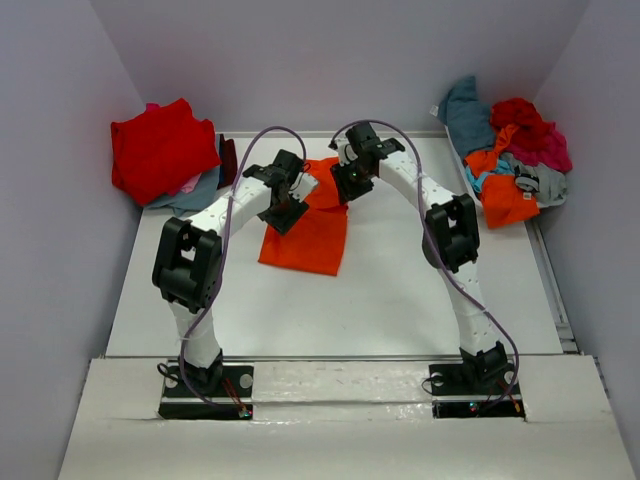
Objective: Fold and stack the t-shirts
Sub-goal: Fold the tshirt
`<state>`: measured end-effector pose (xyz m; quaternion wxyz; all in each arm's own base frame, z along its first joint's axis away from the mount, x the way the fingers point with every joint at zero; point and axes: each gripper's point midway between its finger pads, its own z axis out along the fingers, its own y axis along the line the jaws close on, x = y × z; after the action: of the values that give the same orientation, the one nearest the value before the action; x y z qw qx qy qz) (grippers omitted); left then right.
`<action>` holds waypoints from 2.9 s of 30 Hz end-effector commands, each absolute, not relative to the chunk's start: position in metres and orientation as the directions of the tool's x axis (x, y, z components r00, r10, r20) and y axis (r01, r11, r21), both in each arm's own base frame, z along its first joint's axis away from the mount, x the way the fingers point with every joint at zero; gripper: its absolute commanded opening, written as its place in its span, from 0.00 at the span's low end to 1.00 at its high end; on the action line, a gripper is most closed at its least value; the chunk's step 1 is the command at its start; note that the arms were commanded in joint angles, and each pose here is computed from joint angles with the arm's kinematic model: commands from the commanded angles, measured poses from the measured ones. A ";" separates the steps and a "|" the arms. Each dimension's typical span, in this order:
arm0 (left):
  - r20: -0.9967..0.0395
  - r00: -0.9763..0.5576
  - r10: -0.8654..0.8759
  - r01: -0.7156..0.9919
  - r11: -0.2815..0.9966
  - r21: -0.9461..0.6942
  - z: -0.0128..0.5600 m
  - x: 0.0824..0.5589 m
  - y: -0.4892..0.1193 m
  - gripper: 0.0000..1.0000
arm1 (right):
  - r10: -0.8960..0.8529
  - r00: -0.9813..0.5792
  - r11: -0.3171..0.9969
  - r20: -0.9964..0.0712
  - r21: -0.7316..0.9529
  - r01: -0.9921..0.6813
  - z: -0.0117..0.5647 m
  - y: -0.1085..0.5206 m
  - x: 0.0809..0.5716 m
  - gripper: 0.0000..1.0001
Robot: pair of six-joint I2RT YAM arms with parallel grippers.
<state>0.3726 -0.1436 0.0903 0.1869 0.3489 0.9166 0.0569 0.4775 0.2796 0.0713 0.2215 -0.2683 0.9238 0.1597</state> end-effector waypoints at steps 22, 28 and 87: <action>-0.323 -0.681 0.657 0.623 0.752 0.217 0.098 0.376 -0.148 0.69 | -0.426 -0.769 0.803 -0.477 0.192 -0.564 0.046 0.291 0.481 0.47; -0.324 -0.681 0.657 0.624 0.752 0.214 0.097 0.376 -0.149 0.69 | -0.442 -0.768 0.800 -0.464 0.182 -0.571 0.045 0.285 0.474 0.47; -0.297 -0.770 0.564 0.621 0.770 -0.146 0.041 0.325 -0.110 0.70 | -0.558 -0.819 0.591 -0.131 0.630 -0.504 0.080 0.283 0.291 0.49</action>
<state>0.3191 -0.1217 0.0309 0.1072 0.3325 0.9295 -0.1184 0.2996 0.2765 0.0578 -0.0539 -0.2740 0.9035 0.3252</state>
